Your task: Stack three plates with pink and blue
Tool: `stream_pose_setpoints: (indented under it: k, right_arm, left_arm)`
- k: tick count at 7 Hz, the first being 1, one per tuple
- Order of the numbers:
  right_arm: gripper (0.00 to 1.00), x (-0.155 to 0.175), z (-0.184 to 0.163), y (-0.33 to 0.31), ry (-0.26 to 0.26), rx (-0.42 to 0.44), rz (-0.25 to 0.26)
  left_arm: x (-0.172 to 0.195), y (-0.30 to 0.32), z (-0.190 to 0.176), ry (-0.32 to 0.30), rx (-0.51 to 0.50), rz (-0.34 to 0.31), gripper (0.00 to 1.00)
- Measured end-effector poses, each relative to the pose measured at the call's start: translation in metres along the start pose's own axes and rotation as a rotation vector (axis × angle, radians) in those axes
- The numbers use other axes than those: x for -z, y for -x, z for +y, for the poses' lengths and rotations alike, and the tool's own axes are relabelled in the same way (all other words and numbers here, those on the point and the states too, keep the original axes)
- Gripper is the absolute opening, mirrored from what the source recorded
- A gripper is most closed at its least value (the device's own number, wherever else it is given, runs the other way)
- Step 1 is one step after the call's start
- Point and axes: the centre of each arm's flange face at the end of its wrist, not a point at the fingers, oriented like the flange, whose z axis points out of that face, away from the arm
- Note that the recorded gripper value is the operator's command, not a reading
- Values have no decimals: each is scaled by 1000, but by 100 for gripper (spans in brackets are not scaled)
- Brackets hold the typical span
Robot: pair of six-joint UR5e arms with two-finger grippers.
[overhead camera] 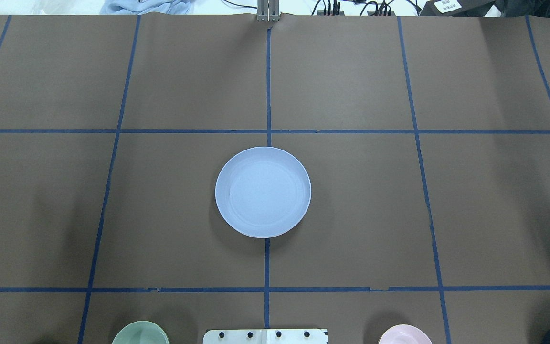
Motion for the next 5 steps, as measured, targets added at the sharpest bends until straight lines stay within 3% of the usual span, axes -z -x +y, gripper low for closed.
stream_pose_setpoints:
  k: [5]
  right_arm:
    - [100, -1, -1, 1, 1, -1, 0]
  left_arm:
    - [0, 0, 0, 2, 0, 5, 99]
